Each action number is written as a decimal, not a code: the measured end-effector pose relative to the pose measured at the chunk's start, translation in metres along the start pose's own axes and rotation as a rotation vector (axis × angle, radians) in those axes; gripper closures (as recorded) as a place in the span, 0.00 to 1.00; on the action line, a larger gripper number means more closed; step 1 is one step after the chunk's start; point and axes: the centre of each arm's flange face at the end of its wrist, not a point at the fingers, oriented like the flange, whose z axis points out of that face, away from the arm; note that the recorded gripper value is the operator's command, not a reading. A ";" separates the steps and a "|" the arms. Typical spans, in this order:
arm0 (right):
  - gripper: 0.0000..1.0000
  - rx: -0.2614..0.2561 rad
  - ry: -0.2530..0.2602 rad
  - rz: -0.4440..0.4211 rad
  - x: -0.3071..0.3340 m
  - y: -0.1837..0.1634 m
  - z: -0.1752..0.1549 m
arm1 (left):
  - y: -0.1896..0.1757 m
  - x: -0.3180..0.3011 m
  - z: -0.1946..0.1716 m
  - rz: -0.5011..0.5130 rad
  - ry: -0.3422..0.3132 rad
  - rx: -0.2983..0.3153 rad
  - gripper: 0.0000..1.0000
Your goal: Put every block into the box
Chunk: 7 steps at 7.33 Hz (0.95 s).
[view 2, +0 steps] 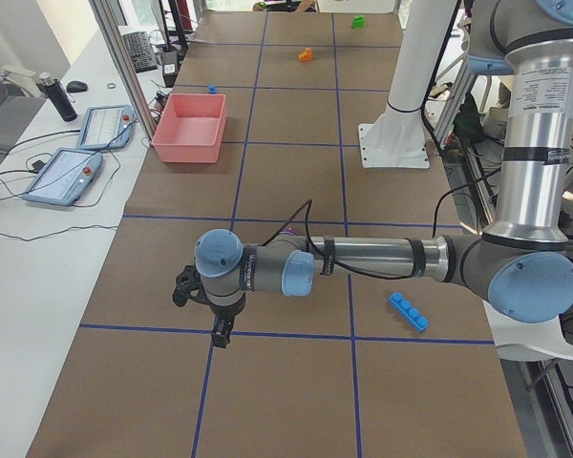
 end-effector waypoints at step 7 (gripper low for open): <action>0.00 0.000 -0.014 -0.070 -0.024 -0.004 0.003 | -0.003 0.018 0.018 0.124 0.008 0.061 0.00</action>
